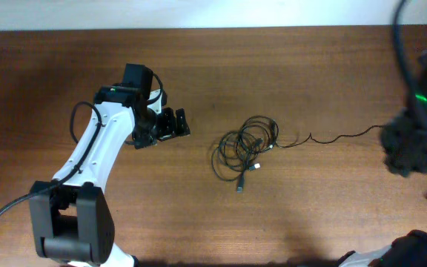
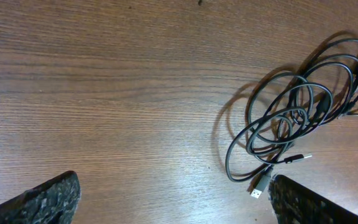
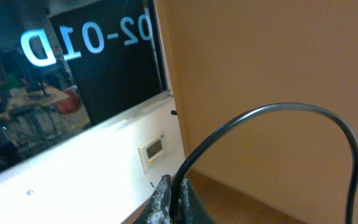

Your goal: Untangle cables

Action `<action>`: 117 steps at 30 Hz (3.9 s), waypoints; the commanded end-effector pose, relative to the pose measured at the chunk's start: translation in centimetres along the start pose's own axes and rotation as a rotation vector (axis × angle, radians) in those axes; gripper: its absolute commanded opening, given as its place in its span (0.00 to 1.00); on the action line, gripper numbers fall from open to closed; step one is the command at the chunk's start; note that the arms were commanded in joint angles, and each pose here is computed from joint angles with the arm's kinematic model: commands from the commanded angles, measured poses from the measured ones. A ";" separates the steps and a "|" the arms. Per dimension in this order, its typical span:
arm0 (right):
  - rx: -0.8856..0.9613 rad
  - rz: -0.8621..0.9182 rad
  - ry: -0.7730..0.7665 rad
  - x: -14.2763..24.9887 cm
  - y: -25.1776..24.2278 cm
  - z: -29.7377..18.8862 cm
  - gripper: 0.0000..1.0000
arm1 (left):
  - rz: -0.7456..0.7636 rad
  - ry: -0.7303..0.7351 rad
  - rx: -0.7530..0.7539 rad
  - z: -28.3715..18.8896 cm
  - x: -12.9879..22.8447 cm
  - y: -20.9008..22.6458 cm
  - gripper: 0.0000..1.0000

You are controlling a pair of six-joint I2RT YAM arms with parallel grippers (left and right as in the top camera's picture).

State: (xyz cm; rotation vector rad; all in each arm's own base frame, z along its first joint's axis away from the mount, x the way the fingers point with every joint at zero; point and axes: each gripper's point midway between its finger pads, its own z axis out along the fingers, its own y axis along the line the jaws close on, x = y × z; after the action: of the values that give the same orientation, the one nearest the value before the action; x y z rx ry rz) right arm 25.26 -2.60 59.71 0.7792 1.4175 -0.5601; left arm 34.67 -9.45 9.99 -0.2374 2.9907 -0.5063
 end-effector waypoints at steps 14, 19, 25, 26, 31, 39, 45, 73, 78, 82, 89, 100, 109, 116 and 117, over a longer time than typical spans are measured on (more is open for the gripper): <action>-0.180 -0.096 0.672 15.3 0.0 12.2 0.05 | 0.009 -0.001 -0.007 0.1 -0.1 0.1 0.99; -0.098 -0.124 0.856 20.3 -1.9 14.7 0.98 | 0.010 -0.001 -0.007 0.1 -0.1 0.1 0.99; -0.088 -0.169 0.996 24.9 -0.9 15.8 0.99 | 0.010 -0.001 -0.007 0.1 -0.1 0.1 0.99; -0.108 -0.165 1.034 25.7 -0.4 15.6 0.98 | 0.010 -0.002 -0.007 0.1 -0.1 0.1 0.99; -0.492 -0.167 1.271 29.3 4.8 11.9 0.98 | 0.010 -0.003 -0.007 0.1 -0.2 0.1 0.99; -0.715 -0.417 1.597 38.6 7.5 3.8 0.99 | 0.012 -0.009 -0.005 0.1 -0.3 0.0 0.99; -0.796 -0.693 1.694 47.3 8.1 -2.1 0.99 | 0.012 -0.008 -0.005 0.1 -0.3 0.0 0.99; -0.827 -1.094 1.473 60.5 6.2 -6.9 0.51 | 0.011 -0.007 -0.014 0.5 -0.2 0.4 0.99; -0.832 -1.089 1.466 61.2 5.9 -6.9 0.44 | 0.011 -0.007 -0.014 0.5 -0.2 0.4 0.99; -0.840 -1.077 1.450 62.1 5.8 -6.9 0.28 | 0.011 -0.008 -0.013 0.5 -0.2 0.4 0.99; -0.851 -1.063 1.430 60.7 7.1 -6.6 0.04 | 0.012 -0.013 -0.012 0.5 -0.3 0.3 0.99; -1.035 -0.778 1.025 33.4 16.2 -5.3 0.04 | 0.014 -0.017 -0.010 0.5 -0.4 0.3 0.99; -0.718 -0.359 0.516 14.1 13.2 -0.1 0.04 | 0.014 -0.018 -0.010 0.5 -0.4 0.3 0.99; -0.497 -0.239 0.431 11.5 10.3 2.2 0.04 | 0.014 -0.018 -0.010 0.5 -0.4 0.3 0.99; -0.497 -0.241 0.434 11.6 10.3 2.2 0.04 | 0.014 -0.017 -0.010 0.5 -0.4 0.3 0.99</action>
State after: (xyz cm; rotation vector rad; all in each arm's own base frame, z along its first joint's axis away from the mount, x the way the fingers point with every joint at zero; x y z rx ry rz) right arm 35.58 5.23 49.31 0.2060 2.0128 -0.1380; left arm 35.26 -9.40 9.86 -0.2305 2.9653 -0.4989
